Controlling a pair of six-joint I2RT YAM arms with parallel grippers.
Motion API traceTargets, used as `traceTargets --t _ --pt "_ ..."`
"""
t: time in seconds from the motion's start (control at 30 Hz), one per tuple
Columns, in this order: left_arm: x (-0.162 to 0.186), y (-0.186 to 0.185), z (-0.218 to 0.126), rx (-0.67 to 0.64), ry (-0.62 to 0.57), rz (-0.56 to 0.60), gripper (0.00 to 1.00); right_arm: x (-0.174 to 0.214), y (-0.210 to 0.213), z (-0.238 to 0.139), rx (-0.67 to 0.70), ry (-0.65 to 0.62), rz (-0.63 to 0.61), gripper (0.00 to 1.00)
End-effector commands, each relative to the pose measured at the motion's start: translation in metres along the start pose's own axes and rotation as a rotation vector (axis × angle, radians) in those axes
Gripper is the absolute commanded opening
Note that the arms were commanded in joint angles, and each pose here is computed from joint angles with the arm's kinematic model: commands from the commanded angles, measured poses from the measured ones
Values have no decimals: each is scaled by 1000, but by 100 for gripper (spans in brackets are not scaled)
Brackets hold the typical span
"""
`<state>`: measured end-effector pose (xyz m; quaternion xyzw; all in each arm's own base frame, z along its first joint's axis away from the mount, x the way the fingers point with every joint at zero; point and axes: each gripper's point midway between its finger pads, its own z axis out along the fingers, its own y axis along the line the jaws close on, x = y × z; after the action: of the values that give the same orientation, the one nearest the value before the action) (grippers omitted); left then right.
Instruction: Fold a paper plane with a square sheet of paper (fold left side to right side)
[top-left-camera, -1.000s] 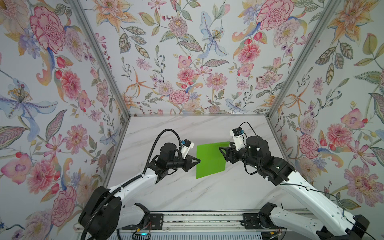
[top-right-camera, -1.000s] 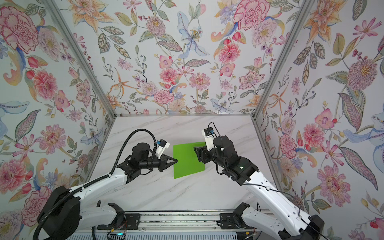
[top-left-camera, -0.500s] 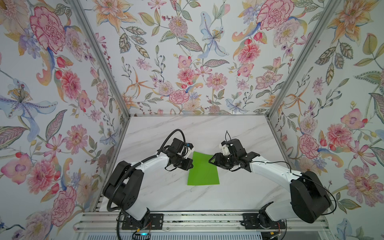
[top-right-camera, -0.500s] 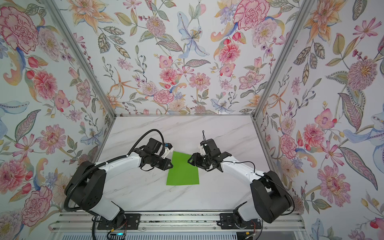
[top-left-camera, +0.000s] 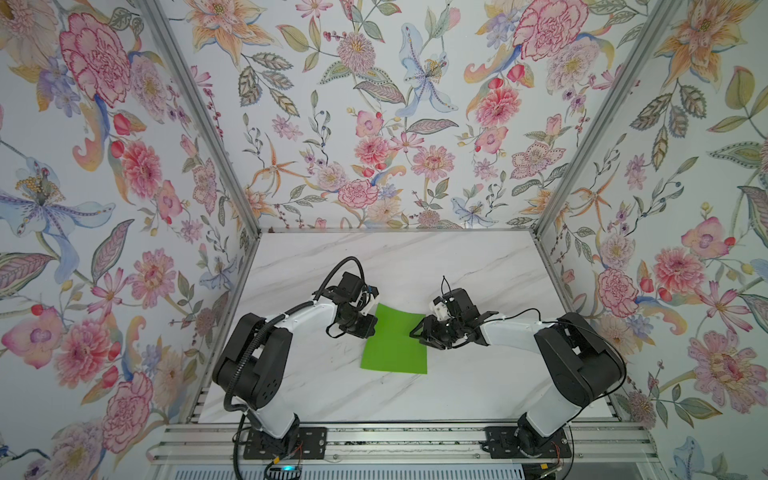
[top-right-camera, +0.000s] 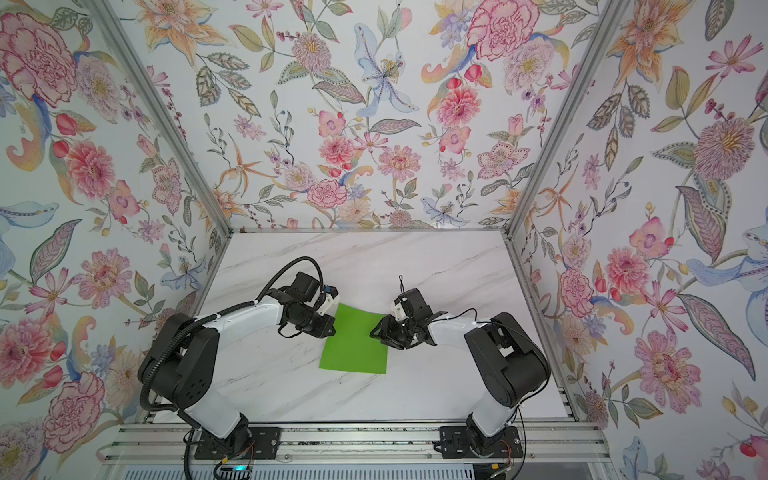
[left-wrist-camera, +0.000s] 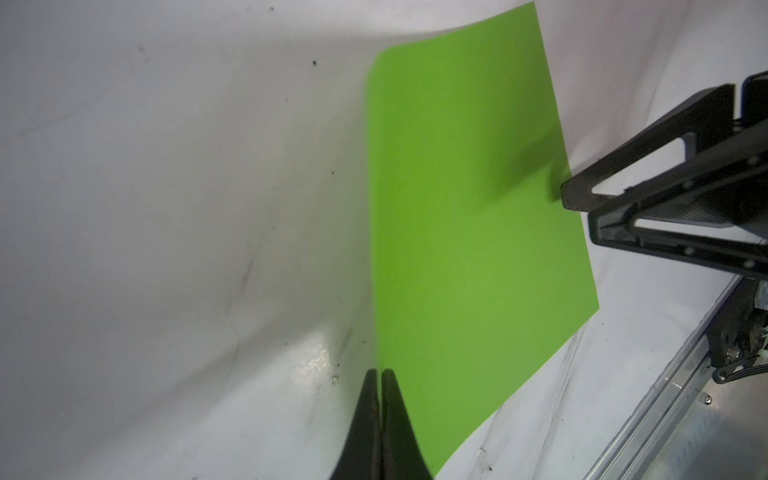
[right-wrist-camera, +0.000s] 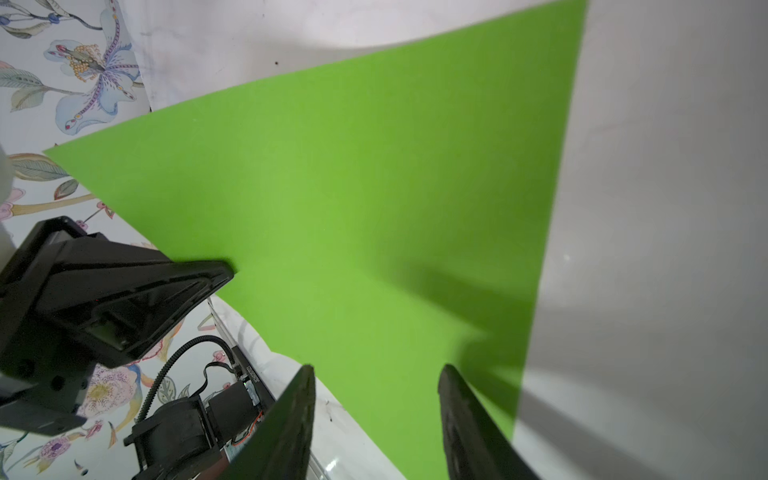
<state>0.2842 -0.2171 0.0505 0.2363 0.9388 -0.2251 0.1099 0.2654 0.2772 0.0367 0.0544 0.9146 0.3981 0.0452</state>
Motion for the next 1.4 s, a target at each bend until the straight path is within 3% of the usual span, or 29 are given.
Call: traceTargets --t 0.0,0.1,0.27,0.47,0.9,1.13,1.37 --pt "1 9 -2 -27 22 -9 0 -1 -2 7 -33 0 20 48" --pt "0 7 -4 -19 21 -4 0 0 -10 10 -13 1 24 46" --pt "-7 -20 -9 121 -24 -27 21 3 -20 16 1 13 41 45" --pt "-14 -47 -19 217 -99 -35 37 1 -19 17 -7 3 46 44" --pt "-37 -75 7 302 -173 -82 59 1 -17 19 -7 6 40 44" --pt "-42 -72 17 308 -201 -116 62 2 -18 18 -4 3 39 43" --pt "-41 -65 25 293 -192 -137 46 1 -17 16 -6 -3 34 42"
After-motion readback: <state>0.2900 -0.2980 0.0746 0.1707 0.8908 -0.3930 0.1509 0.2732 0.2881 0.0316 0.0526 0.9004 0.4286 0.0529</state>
